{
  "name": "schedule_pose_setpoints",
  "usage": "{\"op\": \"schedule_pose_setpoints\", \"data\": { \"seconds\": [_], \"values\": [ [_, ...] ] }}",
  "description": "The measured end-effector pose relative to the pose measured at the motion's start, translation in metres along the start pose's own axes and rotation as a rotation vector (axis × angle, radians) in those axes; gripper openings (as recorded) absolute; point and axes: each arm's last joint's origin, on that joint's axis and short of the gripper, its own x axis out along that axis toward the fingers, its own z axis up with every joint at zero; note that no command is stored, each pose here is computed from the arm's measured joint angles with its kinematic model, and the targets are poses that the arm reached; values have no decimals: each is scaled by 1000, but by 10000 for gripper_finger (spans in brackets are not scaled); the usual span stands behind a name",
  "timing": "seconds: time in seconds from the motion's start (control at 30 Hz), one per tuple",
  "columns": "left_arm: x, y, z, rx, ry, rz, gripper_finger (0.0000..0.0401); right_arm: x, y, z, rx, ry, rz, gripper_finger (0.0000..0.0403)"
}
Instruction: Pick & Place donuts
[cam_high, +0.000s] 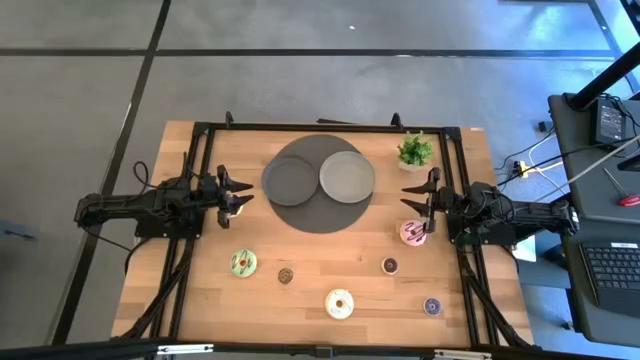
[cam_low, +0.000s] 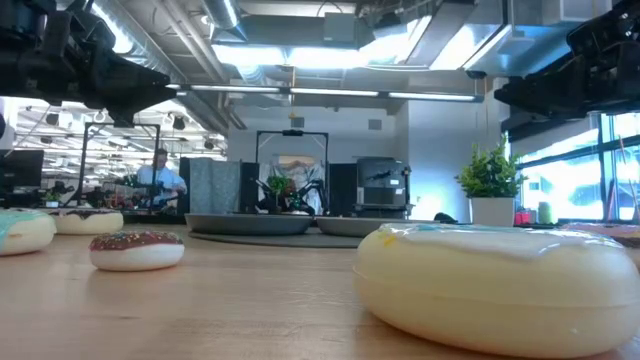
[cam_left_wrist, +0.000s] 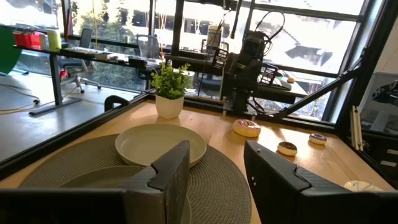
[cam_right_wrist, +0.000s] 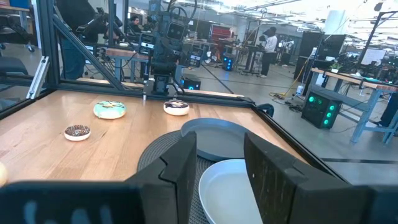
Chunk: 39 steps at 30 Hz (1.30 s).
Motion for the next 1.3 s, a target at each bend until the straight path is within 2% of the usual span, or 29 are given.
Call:
{"op": "schedule_pose_setpoints", "data": {
  "seconds": [0.17,0.37,0.63,0.87,1.3],
  "values": [
    [0,0,0,0,0,1,150,0,0,0,18,0,0,136],
    [0,0,0,0,0,1,148,0,0,0,153,0,-1,136],
    [0,0,0,0,0,1,152,0,0,0,259,0,0,136],
    [0,0,0,0,0,0,148,0,0,0,209,0,-1,136],
    [0,1,0,32,-7,25,148,0,0,0,206,0,-1,136]
  ]
}}
